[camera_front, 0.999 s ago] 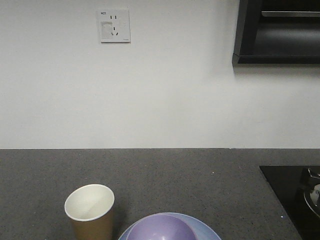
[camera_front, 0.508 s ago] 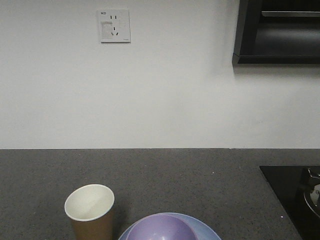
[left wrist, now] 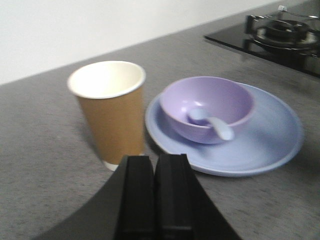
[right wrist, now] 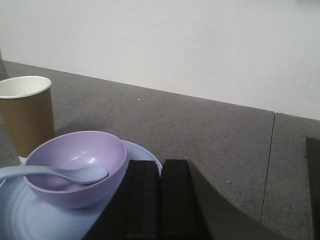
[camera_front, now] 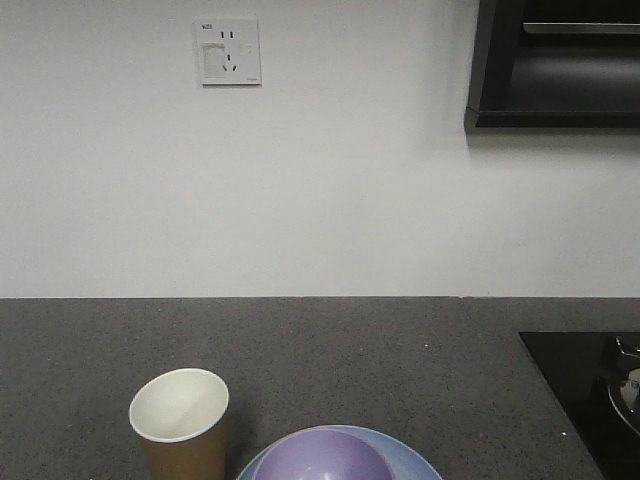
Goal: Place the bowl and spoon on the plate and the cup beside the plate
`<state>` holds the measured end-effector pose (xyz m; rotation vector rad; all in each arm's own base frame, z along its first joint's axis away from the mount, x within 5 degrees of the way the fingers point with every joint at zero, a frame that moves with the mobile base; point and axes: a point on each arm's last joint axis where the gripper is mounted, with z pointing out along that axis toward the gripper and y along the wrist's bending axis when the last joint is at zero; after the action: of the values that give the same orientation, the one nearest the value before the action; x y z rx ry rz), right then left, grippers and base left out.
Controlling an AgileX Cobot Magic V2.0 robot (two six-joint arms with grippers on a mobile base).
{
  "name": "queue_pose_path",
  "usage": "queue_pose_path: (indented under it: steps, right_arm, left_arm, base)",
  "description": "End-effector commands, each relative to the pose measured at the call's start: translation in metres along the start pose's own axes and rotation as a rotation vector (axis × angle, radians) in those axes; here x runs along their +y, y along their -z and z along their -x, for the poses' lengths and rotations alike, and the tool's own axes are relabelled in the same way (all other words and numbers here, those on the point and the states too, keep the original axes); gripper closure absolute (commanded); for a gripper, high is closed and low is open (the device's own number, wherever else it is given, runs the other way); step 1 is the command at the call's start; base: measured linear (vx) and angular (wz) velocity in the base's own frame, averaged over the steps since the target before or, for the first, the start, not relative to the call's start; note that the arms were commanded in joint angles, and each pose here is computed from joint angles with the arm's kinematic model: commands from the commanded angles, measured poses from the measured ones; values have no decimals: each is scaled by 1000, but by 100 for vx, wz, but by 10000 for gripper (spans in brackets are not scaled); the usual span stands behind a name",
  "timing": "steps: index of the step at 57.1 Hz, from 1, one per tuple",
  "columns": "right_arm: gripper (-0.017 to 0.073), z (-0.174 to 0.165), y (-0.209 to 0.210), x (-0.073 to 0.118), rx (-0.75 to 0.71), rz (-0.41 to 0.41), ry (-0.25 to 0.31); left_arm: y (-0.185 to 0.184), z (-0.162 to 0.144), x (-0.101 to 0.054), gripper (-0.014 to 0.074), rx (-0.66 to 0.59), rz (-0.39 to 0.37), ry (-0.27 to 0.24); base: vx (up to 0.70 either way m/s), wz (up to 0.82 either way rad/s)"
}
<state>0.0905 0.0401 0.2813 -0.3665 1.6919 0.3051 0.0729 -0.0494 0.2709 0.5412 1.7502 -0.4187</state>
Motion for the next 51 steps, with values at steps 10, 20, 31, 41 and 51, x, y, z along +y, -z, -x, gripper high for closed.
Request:
queue_pose_path:
  steps: [10, 20, 31, 41, 51]
  right_arm:
    - [568, 17, 2, -2, -111, -24, 17]
    - [568, 17, 2, -2, -111, -24, 17]
    - [568, 17, 2, -2, -111, -24, 17]
    - [568, 17, 2, -2, -111, -24, 17]
    - [568, 17, 2, -2, -111, -24, 17]
  left_arm:
    - [13, -41, 16, 599, -373, 243, 7]
    - [22, -63, 19, 599, -340, 378, -42]
    - [23, -65, 20, 599, -314, 410, -102]
    - [24, -65, 20, 599, -315, 411, -102]
    - [24, -65, 20, 599, -315, 411, -102]
  base:
    - [0, 0]
    - [0, 0]
    - [0, 0]
    - [0, 0]
    - [0, 0]
